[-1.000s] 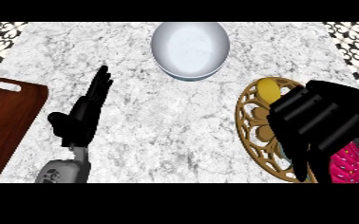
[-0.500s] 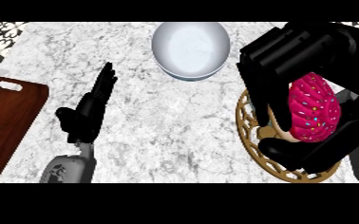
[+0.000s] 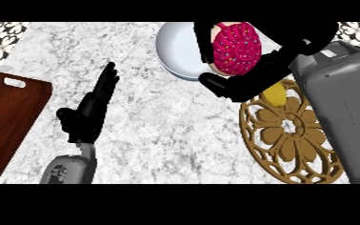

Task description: Pick the cupcake from the placemat and place it in the bowl

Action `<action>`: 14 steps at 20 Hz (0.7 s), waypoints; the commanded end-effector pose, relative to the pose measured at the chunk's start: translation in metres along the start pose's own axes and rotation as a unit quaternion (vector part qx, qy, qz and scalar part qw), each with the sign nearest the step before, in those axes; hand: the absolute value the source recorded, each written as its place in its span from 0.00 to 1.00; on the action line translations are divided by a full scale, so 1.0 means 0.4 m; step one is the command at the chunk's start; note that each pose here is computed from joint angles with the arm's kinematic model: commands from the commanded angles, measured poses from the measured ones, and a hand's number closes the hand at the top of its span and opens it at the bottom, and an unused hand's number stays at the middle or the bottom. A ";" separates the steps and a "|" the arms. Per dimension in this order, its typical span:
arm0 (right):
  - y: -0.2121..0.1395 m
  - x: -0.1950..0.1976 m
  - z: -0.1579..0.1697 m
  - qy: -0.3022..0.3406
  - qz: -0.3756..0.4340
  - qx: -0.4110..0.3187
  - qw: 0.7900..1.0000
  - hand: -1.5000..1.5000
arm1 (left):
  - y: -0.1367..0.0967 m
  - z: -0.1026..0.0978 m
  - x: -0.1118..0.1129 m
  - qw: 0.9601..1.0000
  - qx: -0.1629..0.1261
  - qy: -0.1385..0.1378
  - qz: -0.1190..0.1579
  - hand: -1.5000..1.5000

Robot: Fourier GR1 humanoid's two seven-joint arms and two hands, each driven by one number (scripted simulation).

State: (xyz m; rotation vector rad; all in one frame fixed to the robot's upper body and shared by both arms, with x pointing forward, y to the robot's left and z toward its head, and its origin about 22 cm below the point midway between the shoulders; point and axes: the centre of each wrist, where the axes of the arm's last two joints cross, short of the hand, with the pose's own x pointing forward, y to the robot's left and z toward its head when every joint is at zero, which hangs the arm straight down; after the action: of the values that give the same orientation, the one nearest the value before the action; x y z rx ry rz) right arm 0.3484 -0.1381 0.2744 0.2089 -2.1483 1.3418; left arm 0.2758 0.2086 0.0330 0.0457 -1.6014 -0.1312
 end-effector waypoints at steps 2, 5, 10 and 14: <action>0.031 -0.096 -0.056 0.023 0.072 -0.005 0.997 1.00 | 0.008 0.021 0.001 1.000 -0.011 0.001 -0.002 0.50; 0.078 -0.175 -0.081 0.038 0.068 -0.005 0.997 1.00 | -0.011 0.007 -0.007 1.000 -0.002 0.000 -0.009 0.50; 0.096 -0.287 -0.058 0.058 0.099 -0.007 0.993 1.00 | -0.012 0.001 0.013 1.000 -0.001 -0.010 -0.010 0.50; 0.157 -0.346 -0.074 0.075 0.098 0.002 0.992 1.00 | 0.001 -0.016 -0.041 1.000 -0.005 -0.005 0.003 0.50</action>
State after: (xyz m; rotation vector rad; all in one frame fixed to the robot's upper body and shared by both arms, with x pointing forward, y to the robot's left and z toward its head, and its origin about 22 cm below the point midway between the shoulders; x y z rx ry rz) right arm 0.4351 -0.1060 0.1871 -0.0756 -2.1207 1.3830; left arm 0.2798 0.2049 0.0288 0.0342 -1.6077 -0.1416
